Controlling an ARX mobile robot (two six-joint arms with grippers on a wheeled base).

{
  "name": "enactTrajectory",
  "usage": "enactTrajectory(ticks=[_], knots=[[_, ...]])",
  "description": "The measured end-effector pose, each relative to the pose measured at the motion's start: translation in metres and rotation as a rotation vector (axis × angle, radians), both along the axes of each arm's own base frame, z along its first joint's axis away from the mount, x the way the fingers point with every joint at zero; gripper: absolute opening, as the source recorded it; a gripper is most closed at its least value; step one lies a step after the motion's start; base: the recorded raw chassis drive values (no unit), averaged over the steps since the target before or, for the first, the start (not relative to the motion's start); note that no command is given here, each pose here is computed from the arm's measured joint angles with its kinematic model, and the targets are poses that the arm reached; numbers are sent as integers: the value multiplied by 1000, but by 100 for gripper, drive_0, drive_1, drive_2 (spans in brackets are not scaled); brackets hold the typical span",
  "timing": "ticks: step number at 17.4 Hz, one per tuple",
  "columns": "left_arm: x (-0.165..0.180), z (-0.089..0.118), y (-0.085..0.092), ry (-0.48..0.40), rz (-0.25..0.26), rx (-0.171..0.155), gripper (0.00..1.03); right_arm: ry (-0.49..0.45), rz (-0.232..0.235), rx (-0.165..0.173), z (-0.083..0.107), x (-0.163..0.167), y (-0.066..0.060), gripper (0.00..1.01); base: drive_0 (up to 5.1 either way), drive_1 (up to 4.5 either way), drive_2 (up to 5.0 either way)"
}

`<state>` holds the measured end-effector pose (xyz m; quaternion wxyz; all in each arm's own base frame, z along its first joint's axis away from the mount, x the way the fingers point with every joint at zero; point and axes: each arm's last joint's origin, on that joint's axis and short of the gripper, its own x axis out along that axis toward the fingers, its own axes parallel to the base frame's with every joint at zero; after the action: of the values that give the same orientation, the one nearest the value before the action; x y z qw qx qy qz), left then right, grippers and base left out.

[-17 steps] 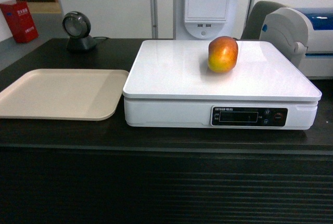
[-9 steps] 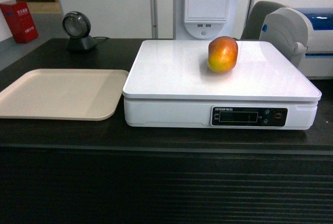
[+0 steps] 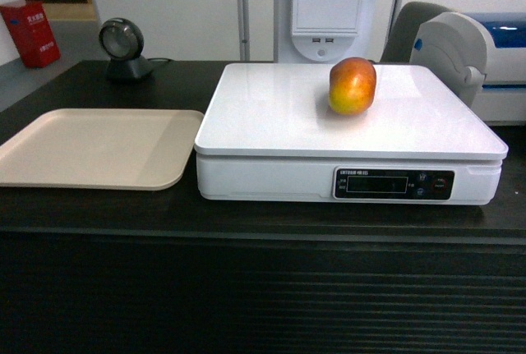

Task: Place dark red mango on scale at checkout

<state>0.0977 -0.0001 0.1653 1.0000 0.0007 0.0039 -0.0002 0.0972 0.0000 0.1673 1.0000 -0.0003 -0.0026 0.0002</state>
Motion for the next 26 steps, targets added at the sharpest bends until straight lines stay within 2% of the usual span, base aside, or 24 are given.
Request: enactTrajectory(ticks=[7, 15, 16, 17, 26], knots=[[0, 1, 0, -5, 0, -1, 3, 1, 0, 0, 0, 0, 0, 98, 0, 0, 0], [0, 1, 0, -5, 0, -1, 94, 1, 0, 0, 0, 0, 0, 98, 0, 0, 0], [0, 1, 0, -5, 0, 0, 100, 1, 0, 0, 0, 0, 0, 98, 0, 0, 0], [0, 1, 0, -5, 0, -1, 97, 1, 0, 0, 0, 0, 0, 98, 0, 0, 0], [0, 1, 0, -5, 0, 0, 98, 1, 0, 0, 0, 0, 0, 98, 0, 0, 0]])
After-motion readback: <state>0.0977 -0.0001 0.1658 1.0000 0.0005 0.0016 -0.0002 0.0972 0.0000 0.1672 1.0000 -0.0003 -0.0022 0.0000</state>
